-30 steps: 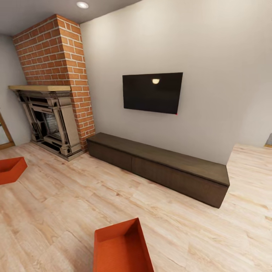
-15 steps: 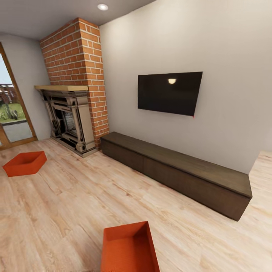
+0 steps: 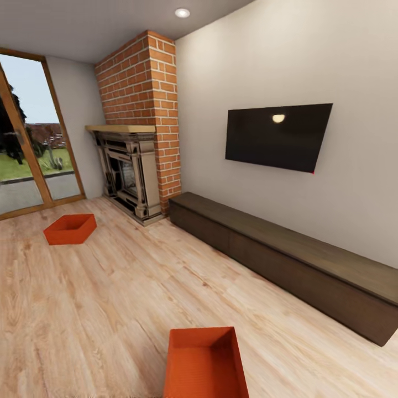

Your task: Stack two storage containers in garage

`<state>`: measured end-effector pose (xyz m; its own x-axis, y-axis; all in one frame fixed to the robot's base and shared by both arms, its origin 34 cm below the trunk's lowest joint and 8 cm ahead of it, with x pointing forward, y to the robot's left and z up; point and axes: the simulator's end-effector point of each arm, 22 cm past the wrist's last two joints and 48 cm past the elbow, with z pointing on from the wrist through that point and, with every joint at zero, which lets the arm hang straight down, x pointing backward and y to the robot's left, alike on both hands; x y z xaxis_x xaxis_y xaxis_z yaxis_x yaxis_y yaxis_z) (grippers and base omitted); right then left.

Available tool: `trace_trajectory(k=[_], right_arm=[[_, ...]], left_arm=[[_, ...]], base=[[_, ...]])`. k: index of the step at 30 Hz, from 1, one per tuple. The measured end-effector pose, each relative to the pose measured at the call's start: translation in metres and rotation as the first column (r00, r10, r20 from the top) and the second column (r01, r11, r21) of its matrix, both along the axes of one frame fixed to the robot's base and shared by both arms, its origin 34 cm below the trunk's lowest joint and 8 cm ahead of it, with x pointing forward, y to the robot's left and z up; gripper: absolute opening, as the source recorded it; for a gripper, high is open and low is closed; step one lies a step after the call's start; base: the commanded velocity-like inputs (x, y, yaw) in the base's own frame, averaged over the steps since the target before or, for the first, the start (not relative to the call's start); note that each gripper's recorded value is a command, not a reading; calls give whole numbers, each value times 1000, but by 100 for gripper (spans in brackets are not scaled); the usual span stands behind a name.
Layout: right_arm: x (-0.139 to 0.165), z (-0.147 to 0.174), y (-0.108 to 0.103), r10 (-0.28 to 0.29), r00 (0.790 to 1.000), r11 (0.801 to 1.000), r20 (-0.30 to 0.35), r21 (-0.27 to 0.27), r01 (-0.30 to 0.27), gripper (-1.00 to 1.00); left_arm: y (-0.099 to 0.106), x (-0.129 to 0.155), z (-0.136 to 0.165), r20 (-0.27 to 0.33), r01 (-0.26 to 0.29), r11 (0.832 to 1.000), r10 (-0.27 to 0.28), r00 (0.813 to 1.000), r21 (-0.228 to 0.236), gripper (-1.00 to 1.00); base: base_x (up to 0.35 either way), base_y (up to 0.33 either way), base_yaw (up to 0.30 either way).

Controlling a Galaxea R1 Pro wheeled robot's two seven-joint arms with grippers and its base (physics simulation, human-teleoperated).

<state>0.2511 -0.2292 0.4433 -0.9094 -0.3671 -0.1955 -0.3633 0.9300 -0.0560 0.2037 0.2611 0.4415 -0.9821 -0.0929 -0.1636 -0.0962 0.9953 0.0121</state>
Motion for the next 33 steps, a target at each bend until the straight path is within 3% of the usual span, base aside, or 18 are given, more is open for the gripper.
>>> trace_trajectory(k=[18, 33], right_arm=[[-1, 0, 0, 2, 1000, 1000, -2, 0, -2, 100], [-1, 0, 0, 1, 1000, 1000, -2, -1, -1, 100]], left_arm=[[-1, 0, 0, -1, 1, 1000, -1, 1000, -1, 100], [-1, 1, 0, 1, 0, 1000, 0, 1000, -1, 100]], base=[[169, -86, 39], [16, -5, 0]])
